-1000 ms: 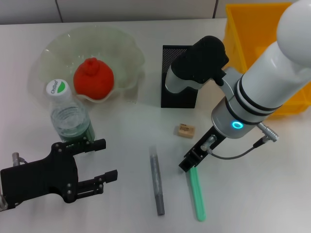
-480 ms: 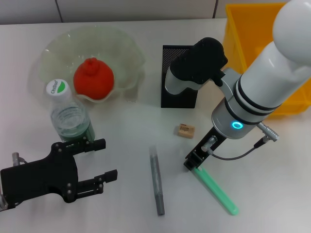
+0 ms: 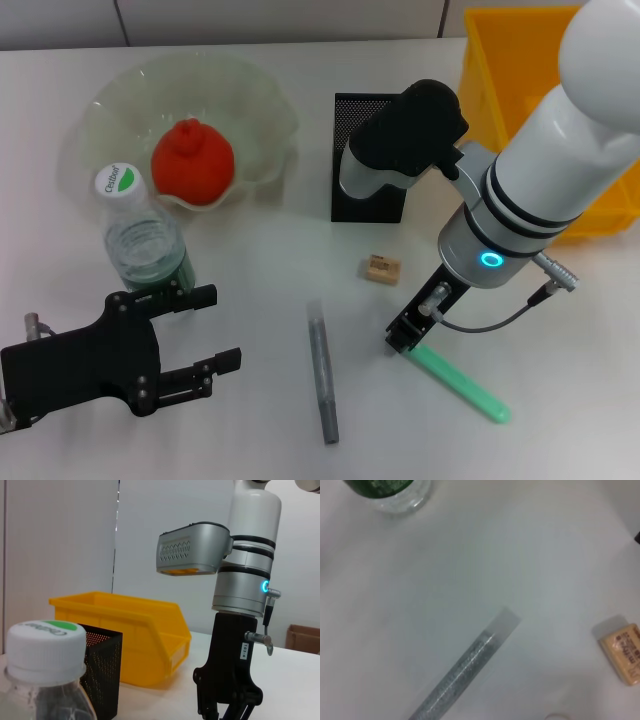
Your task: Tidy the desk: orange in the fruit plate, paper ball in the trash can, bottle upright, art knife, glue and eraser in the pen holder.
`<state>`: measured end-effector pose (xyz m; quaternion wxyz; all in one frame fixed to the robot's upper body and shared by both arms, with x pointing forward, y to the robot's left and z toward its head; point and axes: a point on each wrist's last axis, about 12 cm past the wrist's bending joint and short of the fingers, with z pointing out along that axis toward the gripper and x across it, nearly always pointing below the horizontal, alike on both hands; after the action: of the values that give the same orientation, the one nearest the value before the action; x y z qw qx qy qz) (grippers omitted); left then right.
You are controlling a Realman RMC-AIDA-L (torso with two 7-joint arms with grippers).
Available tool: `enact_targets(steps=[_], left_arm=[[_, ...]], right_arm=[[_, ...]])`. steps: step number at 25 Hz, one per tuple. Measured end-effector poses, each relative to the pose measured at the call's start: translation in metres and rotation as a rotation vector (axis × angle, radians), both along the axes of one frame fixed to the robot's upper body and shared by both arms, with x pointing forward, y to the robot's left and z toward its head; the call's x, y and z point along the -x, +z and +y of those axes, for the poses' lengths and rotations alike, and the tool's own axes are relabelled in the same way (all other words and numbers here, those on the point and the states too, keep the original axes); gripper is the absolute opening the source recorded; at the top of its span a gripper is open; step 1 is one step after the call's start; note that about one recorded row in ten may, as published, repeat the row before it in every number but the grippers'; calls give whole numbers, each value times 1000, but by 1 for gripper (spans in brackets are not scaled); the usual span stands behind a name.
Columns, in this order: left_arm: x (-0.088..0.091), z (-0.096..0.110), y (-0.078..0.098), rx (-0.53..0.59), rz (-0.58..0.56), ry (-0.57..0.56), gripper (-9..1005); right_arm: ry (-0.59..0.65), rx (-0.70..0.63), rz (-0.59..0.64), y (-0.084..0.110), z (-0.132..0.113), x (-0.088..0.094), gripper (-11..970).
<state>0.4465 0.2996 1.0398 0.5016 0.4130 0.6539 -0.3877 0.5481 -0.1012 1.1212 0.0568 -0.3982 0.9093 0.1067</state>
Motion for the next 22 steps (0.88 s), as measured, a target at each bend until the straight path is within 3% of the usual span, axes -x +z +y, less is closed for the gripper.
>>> enact_targets(steps=[4,10,13,16,17,18,21,22], left_arm=[[0,0,0,0,0,1,726],[0,0,0,-1,-1,3,726],[0,0,0,-1,0,1,726],[0,0,0,1,0,-2,726],[-1,0,1,2,2,-3,726],[-1,0,1,2,2,-3,726],[-1,-1,1,5,8,-4,726],[-2,-1,1,5,8,-6,726]], right_arm=[[7,8,3,0,0,0,172],[12,-10,-8,3,-2,1,172],[15,-52,-36,15,-6,2,173],[-9,-141,-94,38,-20,-1,173],[-48,-212,-166,58,-35,-4,173],[-48,-212,-166,58,-35,-4,173],[-108,-342,-332,92,-61,-4,173],[-129,-456,-452,109,-77,-2,172]])
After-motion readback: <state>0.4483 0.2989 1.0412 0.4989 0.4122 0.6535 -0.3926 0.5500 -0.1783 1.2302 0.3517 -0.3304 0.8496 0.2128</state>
